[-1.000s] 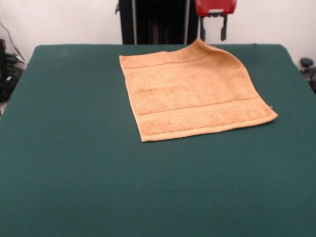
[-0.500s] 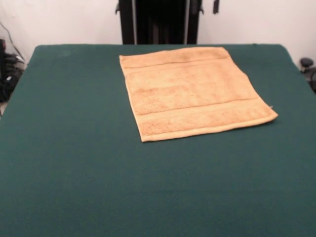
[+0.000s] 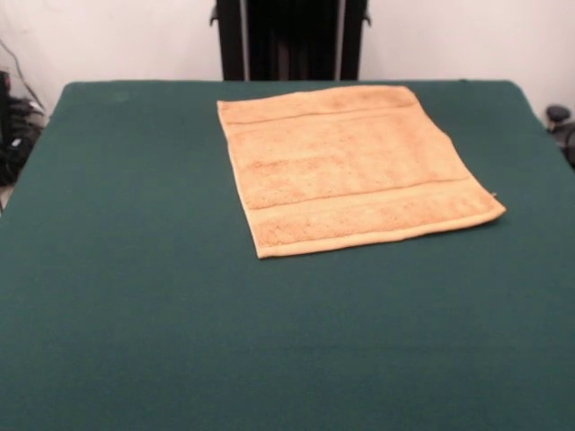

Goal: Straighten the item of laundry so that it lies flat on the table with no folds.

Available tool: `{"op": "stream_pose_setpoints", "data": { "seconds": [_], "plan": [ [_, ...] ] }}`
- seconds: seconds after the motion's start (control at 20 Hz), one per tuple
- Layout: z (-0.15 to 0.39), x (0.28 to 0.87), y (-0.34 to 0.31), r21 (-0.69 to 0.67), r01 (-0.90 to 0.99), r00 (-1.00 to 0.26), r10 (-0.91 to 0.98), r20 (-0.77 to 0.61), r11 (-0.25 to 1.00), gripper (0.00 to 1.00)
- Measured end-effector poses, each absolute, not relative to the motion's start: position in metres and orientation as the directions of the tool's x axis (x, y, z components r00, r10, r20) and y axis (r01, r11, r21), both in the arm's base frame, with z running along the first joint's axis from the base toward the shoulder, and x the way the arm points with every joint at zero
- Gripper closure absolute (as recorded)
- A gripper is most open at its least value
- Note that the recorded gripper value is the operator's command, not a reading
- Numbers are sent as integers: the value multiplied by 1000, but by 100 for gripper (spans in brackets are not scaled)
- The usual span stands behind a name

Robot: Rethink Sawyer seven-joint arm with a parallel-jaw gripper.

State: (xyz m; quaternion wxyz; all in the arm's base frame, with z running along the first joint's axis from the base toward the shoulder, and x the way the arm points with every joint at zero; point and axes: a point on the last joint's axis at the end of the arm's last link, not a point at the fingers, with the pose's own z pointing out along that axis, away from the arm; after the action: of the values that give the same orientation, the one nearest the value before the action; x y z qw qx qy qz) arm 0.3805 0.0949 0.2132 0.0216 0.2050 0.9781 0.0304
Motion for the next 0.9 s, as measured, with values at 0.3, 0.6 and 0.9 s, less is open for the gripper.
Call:
{"op": "stream_pose_setpoints", "data": {
  "seconds": [0.3,0.6,0.9],
  "plan": [
    [223,402,93,63,364,-928,368,-58,929,0],
    [221,443,93,9,223,-965,222,-143,975,0],
    [232,489,76,10,237,-952,234,-195,972,0]
  ]
}}
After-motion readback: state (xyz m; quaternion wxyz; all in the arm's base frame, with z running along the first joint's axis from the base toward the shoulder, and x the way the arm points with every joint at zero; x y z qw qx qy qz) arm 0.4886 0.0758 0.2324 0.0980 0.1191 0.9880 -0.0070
